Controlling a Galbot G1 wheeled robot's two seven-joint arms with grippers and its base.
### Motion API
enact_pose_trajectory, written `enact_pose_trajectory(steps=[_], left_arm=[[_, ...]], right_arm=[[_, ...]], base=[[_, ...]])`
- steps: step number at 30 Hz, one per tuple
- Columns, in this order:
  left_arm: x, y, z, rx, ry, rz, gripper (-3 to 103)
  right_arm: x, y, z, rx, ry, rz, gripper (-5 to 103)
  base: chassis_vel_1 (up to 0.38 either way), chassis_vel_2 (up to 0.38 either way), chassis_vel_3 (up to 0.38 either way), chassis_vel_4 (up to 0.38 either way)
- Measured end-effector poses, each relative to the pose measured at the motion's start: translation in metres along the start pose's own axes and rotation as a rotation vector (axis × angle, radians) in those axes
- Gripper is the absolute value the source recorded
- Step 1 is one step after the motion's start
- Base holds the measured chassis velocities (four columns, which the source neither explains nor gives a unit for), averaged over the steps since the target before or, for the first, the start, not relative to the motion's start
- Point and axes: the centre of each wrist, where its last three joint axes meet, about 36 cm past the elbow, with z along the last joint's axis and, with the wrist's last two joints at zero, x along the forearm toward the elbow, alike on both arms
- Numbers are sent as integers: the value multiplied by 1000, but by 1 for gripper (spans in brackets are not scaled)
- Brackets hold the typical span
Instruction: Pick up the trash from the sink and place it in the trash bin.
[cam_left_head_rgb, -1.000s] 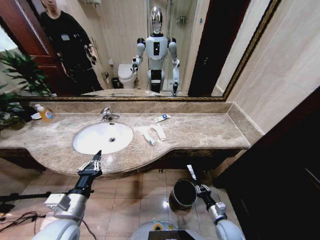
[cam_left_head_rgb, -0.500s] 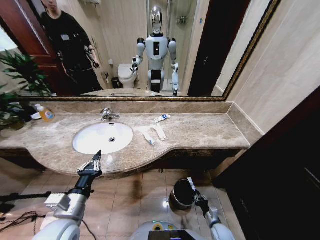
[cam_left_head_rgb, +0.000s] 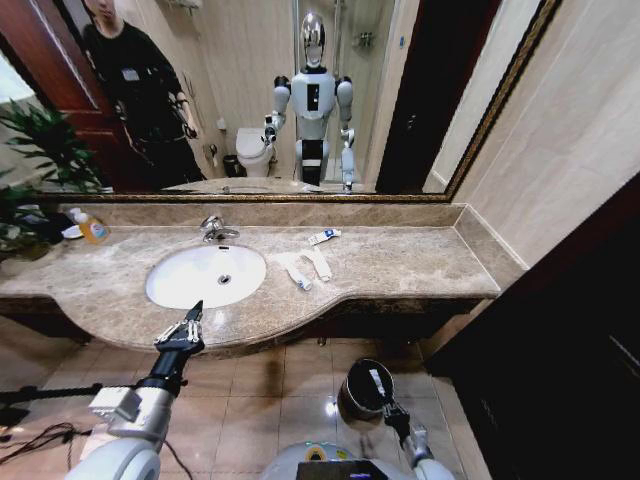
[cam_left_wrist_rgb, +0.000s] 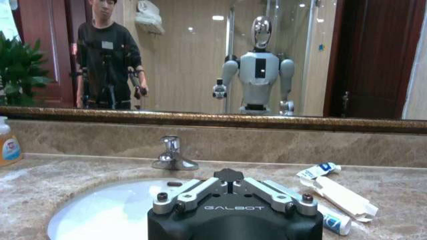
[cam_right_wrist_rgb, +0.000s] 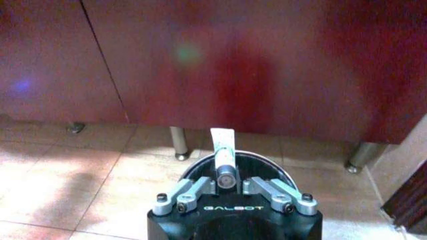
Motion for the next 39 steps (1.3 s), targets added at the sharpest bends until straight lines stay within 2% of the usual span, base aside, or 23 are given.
enact_pose_trajectory(steps=[7, 8, 10, 14, 16, 18, 19, 21, 22, 25, 27, 28, 29, 31, 33, 39], left_arm=[[0, 0, 0, 0, 0, 0, 0], [0, 0, 0, 0, 0, 0, 0], [0, 0, 0, 0, 0, 0, 0], [0, 0, 0, 0, 0, 0, 0], [0, 0, 0, 0, 0, 0, 0], [0, 0, 0, 0, 0, 0, 0], [0, 0, 0, 0, 0, 0, 0], [0, 0, 0, 0, 0, 0, 0], [0, 0, 0, 0, 0, 0, 0], [0, 0, 0, 0, 0, 0, 0], [0, 0, 0, 0, 0, 0, 0], [0, 0, 0, 0, 0, 0, 0], [0, 0, 0, 0, 0, 0, 0], [0, 0, 0, 0, 0, 0, 0], [0, 0, 0, 0, 0, 0, 0], [0, 0, 0, 0, 0, 0, 0]], right_arm=[[-6, 9, -4, 22, 2, -10, 16], [-7, 10, -4, 25, 3, -11, 14], [-8, 11, -5, 32, 4, -14, 16], [-11, 14, -8, 35, 3, -16, 37], [-11, 15, -8, 34, 2, -15, 37], [-12, 16, -8, 33, 3, -12, 48], [-12, 16, -8, 33, 3, -12, 48], [-12, 17, -7, 32, 3, -10, 58], [-12, 17, -7, 32, 3, -10, 58], [-11, 17, -6, 32, 5, -5, 75], [-10, 17, -6, 32, 5, -4, 75], [-10, 16, -5, 31, 6, -1, 86], [-9, 16, -4, 31, 6, 1, 91], [-9, 16, -4, 31, 6, 2, 91], [-9, 18, -3, 28, 6, 6, 100], [-9, 19, -3, 27, 4, 10, 100]], base=[[0, 0, 0, 0], [0, 0, 0, 0], [0, 0, 0, 0], [0, 0, 0, 0], [0, 0, 0, 0], [0, 0, 0, 0], [0, 0, 0, 0], [0, 0, 0, 0], [0, 0, 0, 0], [0, 0, 0, 0], [0, 0, 0, 0], [0, 0, 0, 0], [0, 0, 0, 0], [0, 0, 0, 0], [0, 0, 0, 0], [0, 0, 0, 0]])
